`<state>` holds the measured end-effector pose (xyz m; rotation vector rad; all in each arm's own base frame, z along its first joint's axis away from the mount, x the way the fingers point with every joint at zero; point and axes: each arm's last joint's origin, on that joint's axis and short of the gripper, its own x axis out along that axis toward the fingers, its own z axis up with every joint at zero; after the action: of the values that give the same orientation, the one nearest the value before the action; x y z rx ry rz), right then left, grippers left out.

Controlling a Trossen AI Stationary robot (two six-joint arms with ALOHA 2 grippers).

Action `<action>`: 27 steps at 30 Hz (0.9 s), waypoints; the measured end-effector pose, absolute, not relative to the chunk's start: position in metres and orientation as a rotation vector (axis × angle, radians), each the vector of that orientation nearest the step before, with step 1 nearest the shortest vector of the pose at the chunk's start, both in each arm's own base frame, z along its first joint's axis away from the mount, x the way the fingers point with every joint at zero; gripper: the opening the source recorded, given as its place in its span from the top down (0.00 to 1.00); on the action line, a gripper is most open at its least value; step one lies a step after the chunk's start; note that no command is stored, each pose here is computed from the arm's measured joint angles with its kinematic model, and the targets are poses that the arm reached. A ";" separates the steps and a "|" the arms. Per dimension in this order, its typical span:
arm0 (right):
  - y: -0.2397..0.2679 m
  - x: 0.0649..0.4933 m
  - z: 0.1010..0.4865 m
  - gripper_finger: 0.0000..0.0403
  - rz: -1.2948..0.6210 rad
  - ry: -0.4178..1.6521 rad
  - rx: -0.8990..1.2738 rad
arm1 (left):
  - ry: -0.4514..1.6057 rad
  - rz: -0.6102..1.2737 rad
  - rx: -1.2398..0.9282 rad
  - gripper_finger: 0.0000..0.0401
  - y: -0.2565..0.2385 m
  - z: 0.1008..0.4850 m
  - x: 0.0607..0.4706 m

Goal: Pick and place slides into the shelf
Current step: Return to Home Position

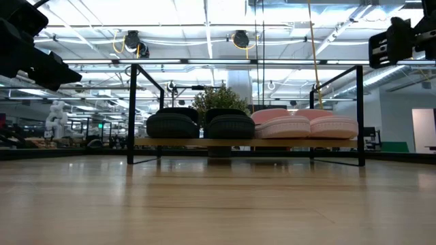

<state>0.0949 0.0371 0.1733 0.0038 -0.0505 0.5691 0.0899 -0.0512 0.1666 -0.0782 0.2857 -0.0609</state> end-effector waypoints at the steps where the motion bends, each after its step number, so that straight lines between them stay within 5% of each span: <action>1: 0.038 0.095 0.174 0.44 0.592 -0.052 0.004 | 0.286 -0.061 -0.078 0.37 -0.051 0.167 0.090; 27: 0.040 0.093 0.173 0.44 0.695 -0.031 0.037 | 0.286 -0.062 -0.074 0.37 -0.051 0.167 0.090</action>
<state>0.0929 0.0401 0.1727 0.0367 -0.0314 0.6947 0.0899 -0.0512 0.1666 -0.0741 0.2857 -0.0621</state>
